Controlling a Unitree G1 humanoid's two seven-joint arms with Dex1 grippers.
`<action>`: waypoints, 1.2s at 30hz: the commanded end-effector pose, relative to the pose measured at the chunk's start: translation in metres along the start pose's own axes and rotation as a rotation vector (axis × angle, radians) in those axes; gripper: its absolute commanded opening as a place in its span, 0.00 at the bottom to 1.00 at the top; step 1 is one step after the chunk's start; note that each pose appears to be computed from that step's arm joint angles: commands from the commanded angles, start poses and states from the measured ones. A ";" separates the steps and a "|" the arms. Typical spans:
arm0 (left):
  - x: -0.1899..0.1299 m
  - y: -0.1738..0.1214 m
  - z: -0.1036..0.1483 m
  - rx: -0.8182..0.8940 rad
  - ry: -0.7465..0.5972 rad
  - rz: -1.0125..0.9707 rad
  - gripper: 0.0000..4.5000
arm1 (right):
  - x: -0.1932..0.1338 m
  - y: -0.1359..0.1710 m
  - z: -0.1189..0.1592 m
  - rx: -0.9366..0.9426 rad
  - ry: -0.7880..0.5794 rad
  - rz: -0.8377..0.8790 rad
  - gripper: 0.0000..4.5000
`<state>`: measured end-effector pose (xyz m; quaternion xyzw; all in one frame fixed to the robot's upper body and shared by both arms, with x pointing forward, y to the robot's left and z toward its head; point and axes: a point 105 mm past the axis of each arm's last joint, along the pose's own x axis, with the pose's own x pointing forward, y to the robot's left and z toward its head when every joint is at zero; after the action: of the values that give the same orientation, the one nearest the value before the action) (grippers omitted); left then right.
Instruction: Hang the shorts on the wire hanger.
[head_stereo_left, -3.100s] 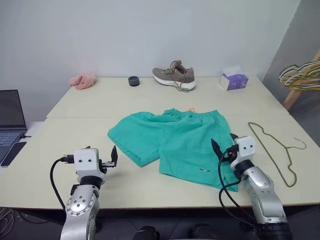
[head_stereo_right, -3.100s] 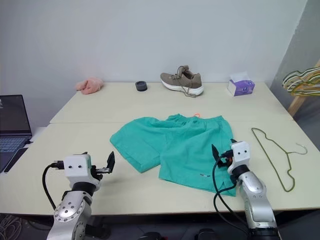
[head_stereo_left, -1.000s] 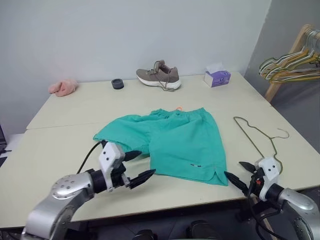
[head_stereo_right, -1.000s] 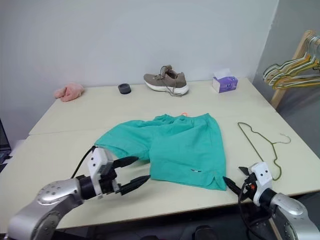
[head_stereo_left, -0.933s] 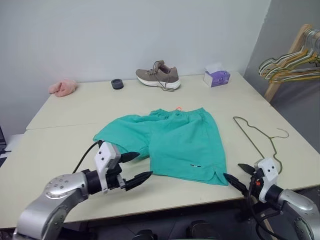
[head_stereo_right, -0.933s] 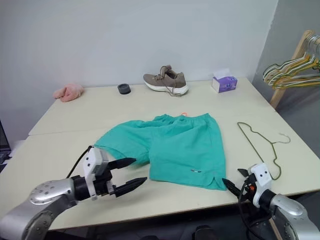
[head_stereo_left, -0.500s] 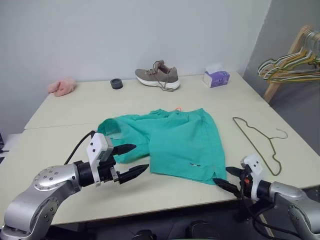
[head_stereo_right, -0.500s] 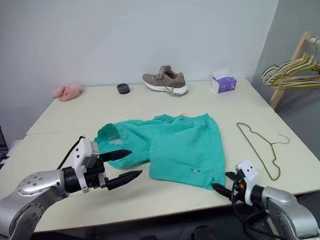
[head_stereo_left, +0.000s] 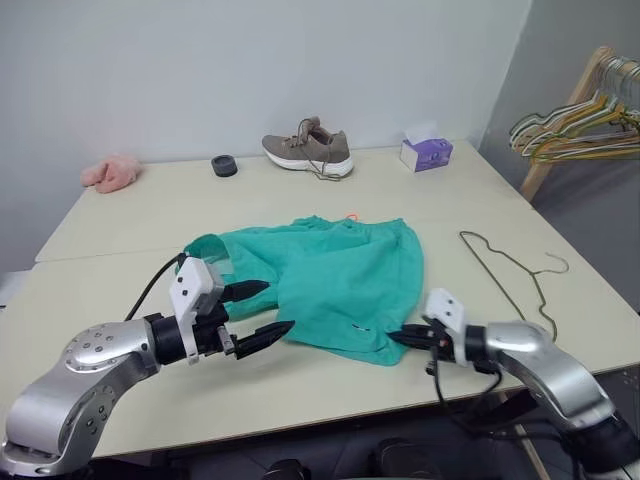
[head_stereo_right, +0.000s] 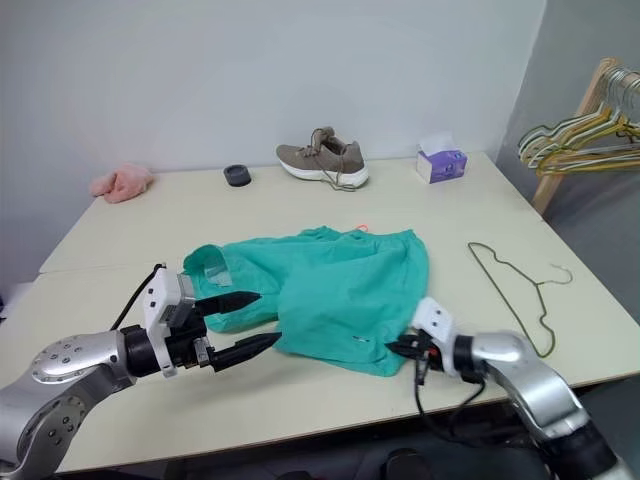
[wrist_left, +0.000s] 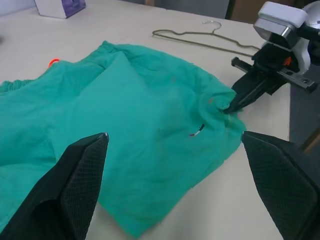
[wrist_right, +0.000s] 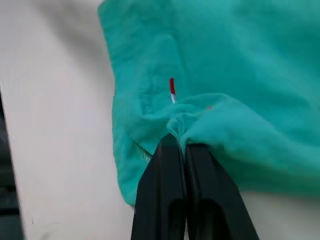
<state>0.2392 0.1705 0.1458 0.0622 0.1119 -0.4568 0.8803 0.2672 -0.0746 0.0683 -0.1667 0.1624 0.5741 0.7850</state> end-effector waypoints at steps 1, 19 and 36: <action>-0.007 0.005 0.008 0.034 -0.009 0.020 1.00 | 0.028 0.010 0.020 -0.074 -0.013 0.100 0.01; -0.009 -0.011 -0.010 -0.004 0.070 -0.042 1.00 | 0.041 0.028 0.054 -0.214 -0.022 0.266 0.61; 0.034 -0.045 -0.071 0.006 0.268 -0.219 1.00 | -0.046 0.027 0.043 -0.294 0.022 0.206 0.99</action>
<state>0.2075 0.1336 0.0709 0.0932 0.2383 -0.5429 0.7999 0.2293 -0.0863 0.1105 -0.2561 0.1351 0.6750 0.6786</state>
